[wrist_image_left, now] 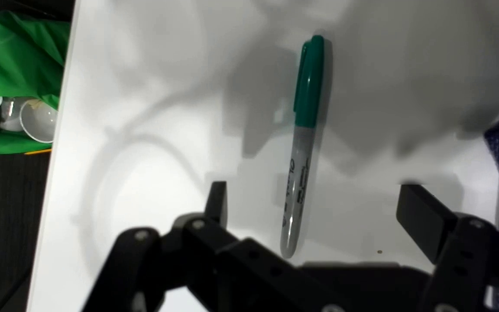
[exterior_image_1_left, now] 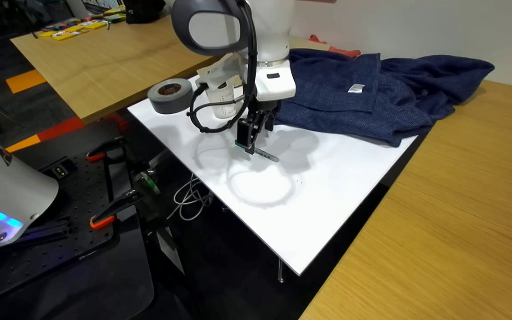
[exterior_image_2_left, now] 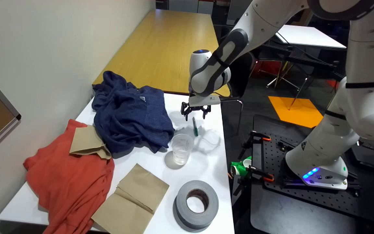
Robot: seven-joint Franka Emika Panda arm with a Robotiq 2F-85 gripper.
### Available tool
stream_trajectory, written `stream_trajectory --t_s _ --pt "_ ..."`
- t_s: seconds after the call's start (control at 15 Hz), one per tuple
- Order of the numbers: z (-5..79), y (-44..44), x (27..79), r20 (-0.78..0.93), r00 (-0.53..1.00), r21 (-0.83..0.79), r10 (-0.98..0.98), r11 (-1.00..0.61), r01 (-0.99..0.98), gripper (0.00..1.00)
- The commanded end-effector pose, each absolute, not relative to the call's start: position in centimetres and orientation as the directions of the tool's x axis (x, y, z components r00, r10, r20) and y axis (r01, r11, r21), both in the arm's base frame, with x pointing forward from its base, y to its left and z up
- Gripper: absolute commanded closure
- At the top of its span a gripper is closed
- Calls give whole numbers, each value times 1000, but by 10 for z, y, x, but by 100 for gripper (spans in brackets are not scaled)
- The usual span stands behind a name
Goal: Pick up the pen from the table and put it in the cup.
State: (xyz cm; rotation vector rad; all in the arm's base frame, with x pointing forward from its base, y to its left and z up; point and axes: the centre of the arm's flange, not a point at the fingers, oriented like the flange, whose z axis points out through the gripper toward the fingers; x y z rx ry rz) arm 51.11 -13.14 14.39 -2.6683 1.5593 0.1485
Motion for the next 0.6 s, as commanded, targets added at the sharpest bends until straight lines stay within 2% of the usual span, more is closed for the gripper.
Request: stream_trajectory --t_s 0.0,0.4,0.47,0.53 --pt "131 -143 518 -109 482 -11 -869 -484 -875 0" --pt "119 -149 518 -121 454 0 -883 -457 -889 0" --pt "117 -149 518 -122 447 2 -886 -451 -892 25" --pt "115 -150 518 -118 441 7 -890 -445 -896 28"
